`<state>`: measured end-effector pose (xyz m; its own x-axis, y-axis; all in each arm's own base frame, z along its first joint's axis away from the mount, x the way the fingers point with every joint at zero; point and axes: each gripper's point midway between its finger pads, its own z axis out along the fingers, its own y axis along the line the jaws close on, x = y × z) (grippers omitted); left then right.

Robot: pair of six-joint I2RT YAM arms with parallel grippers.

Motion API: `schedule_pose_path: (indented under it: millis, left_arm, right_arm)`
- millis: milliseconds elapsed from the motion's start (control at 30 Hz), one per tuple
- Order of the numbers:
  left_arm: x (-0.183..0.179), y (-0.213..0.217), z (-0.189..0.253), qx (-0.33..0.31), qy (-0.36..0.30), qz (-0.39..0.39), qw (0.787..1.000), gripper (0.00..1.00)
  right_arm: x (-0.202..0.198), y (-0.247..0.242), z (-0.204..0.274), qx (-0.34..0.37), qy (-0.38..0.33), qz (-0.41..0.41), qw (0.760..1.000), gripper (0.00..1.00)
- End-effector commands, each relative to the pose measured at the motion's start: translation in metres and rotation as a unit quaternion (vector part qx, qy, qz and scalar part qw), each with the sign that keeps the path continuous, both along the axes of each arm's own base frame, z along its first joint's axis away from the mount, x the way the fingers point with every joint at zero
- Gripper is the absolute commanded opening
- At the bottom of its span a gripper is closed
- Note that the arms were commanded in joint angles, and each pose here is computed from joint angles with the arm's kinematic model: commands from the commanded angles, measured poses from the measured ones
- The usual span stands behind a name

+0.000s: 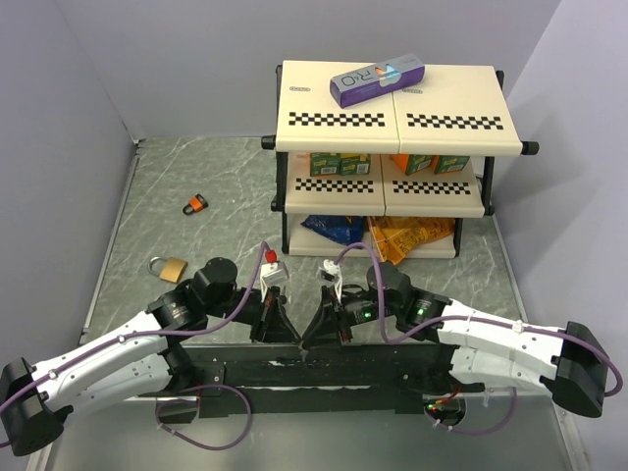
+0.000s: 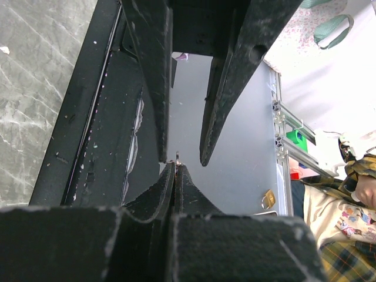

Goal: Unlock with the key

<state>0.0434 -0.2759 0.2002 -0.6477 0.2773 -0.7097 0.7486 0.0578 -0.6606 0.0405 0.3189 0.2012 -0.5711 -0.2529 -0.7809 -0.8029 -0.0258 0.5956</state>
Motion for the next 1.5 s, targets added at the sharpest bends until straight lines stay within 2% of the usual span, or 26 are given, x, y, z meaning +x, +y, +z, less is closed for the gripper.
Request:
schedule_pose_path:
  millis: [0,500,567,733,867,933,967,1000,1067,1167,1233,1267,1367,1467]
  left_arm:
    - [-0.001,-0.002,0.011,-0.019,-0.018,-0.012,1.000,0.01]
    - [0.001,-0.001,0.011,-0.019,-0.022,-0.004,1.000,0.01]
    - [0.000,-0.001,0.012,-0.019,-0.022,-0.007,1.000,0.01]
    - [0.001,-0.002,0.011,-0.019,-0.022,-0.006,1.000,0.01]
    - [0.005,-0.002,0.012,-0.016,-0.029,0.007,0.999,0.01]
    - [0.021,0.000,0.009,0.004,-0.048,0.054,0.997,0.11]
    - [0.029,0.003,0.016,0.000,-0.064,0.078,0.995,0.46]
    - [0.036,0.007,0.015,0.008,-0.069,0.103,0.992,0.66]
    - [0.053,0.016,0.022,0.000,-0.088,0.163,0.983,0.99]
    - [0.080,0.032,0.024,0.013,-0.098,0.246,0.964,0.99]
    - [0.097,0.044,0.013,0.044,-0.086,0.300,0.949,0.99]
    - [0.120,0.056,0.005,0.072,-0.083,0.357,0.927,1.00]
    - [0.156,0.086,-0.022,0.143,-0.049,0.450,0.880,0.99]
    - [0.182,0.116,-0.044,0.191,-0.010,0.512,0.837,0.99]
  right_arm:
    - [-0.004,0.003,0.007,0.016,-0.010,0.008,1.000,0.36]
    - [-0.006,0.008,0.002,0.008,-0.009,0.013,1.000,0.27]
    - [-0.006,0.008,0.002,0.008,-0.011,0.014,1.000,0.22]
    - [-0.005,0.009,0.001,0.005,-0.012,0.012,1.000,0.02]
    - [0.003,0.010,-0.001,0.001,-0.015,-0.012,1.000,0.00]
    - [0.009,0.010,-0.004,-0.004,-0.011,-0.032,0.999,0.00]
    - [0.017,0.011,-0.006,-0.009,-0.013,-0.056,0.998,0.00]
    - [0.022,0.011,-0.006,-0.009,-0.012,-0.070,0.997,0.00]
    - [0.034,0.009,-0.010,-0.006,-0.014,-0.095,0.995,0.00]
    - [0.061,0.002,-0.020,-0.010,-0.009,-0.144,0.989,0.00]
    - [0.076,-0.003,-0.017,0.003,-0.010,-0.167,0.986,0.00]
    - [0.079,-0.006,-0.021,0.002,-0.007,-0.173,0.985,0.00]
    - [0.101,-0.018,-0.011,0.025,-0.013,-0.204,0.979,0.00]
    - [0.113,-0.029,0.002,0.044,-0.028,-0.227,0.972,0.00]
